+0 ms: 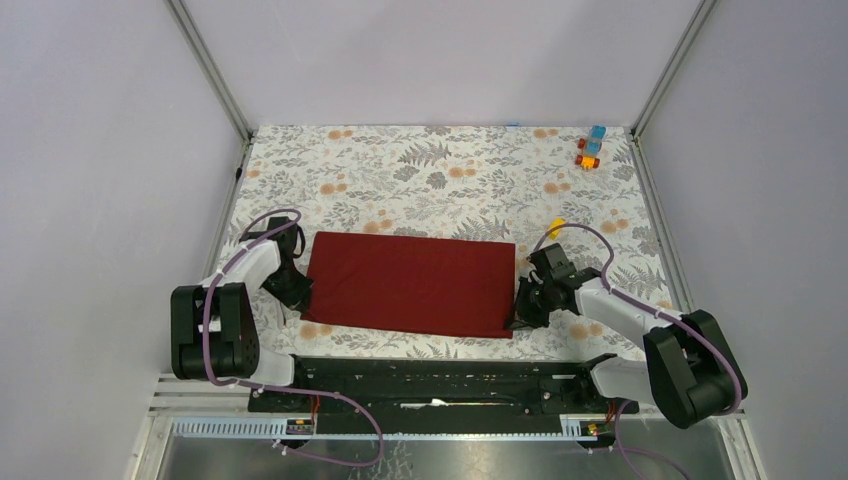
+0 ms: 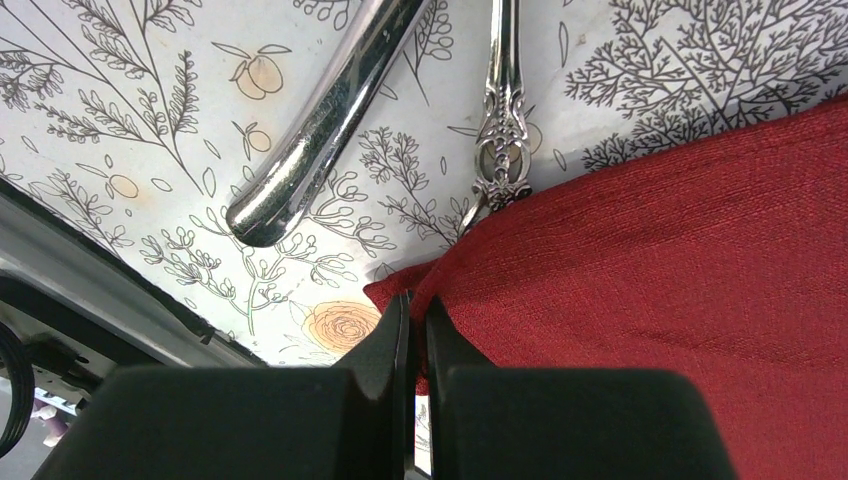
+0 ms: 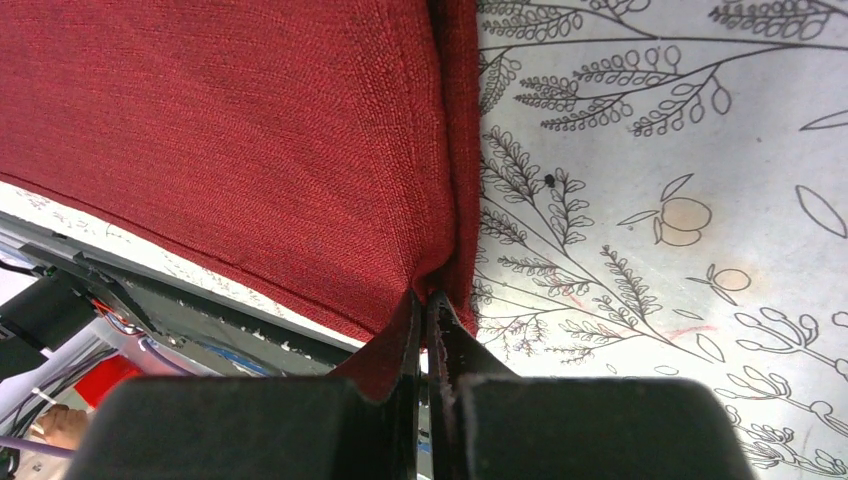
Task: Fold the napkin into a case and place the utensils inside
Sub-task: Fold the rectangle-folded napkin at the center of the board, then smooth out the rectangle-folded napkin at the center of the board.
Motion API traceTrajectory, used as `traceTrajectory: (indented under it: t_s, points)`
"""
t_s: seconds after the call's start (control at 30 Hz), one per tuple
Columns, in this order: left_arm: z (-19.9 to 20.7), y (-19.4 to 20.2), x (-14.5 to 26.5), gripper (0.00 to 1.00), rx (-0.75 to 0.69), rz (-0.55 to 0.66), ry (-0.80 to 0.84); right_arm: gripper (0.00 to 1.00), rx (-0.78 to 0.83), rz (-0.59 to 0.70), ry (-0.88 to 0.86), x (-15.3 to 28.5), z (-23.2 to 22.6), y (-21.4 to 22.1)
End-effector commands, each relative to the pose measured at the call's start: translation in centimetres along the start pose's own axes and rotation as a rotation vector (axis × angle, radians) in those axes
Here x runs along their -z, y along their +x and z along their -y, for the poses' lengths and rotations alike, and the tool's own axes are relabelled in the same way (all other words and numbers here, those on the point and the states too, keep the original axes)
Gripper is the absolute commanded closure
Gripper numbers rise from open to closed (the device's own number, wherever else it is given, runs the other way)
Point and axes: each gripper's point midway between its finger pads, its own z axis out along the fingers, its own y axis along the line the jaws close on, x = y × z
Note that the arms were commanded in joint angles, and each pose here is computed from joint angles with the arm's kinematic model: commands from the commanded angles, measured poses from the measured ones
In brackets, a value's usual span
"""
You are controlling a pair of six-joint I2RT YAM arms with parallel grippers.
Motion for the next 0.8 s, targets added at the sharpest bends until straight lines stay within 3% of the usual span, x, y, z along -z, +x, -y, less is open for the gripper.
traceTrajectory:
  t_s: [0.0, 0.4, 0.47, 0.53, 0.67, 0.77]
  points:
    - [-0.7, -0.8, -0.2, 0.95, 0.010, 0.034, -0.046, 1.00, -0.010, -0.019, 0.045, -0.3, 0.9, 0.6]
    - [-0.8, -0.9, 0.0, 0.88, 0.007, 0.039, -0.053, 1.00, -0.022, -0.023, 0.069, -0.4, 1.2, 0.5]
    - [-0.9, -0.8, 0.0, 0.83, 0.008, 0.034, -0.056, 0.94, -0.023, -0.031, 0.068, -0.4, 1.1, 0.6]
    - [-1.2, -0.9, 0.4, 0.76, 0.010, 0.035, -0.066, 0.78, -0.013, -0.040, 0.060, 0.0, 0.7, 0.6]
    - [-1.1, -1.8, 3.7, 0.32, 0.032, 0.086, -0.011, 0.53, 0.025, 0.060, 0.093, 3.8, -0.4, -0.9]
    - [-1.0, -2.6, 6.8, 0.19, 0.049, 0.142, 0.063, 0.48, 0.017, 0.116, 0.062, 6.2, -2.0, -1.6]
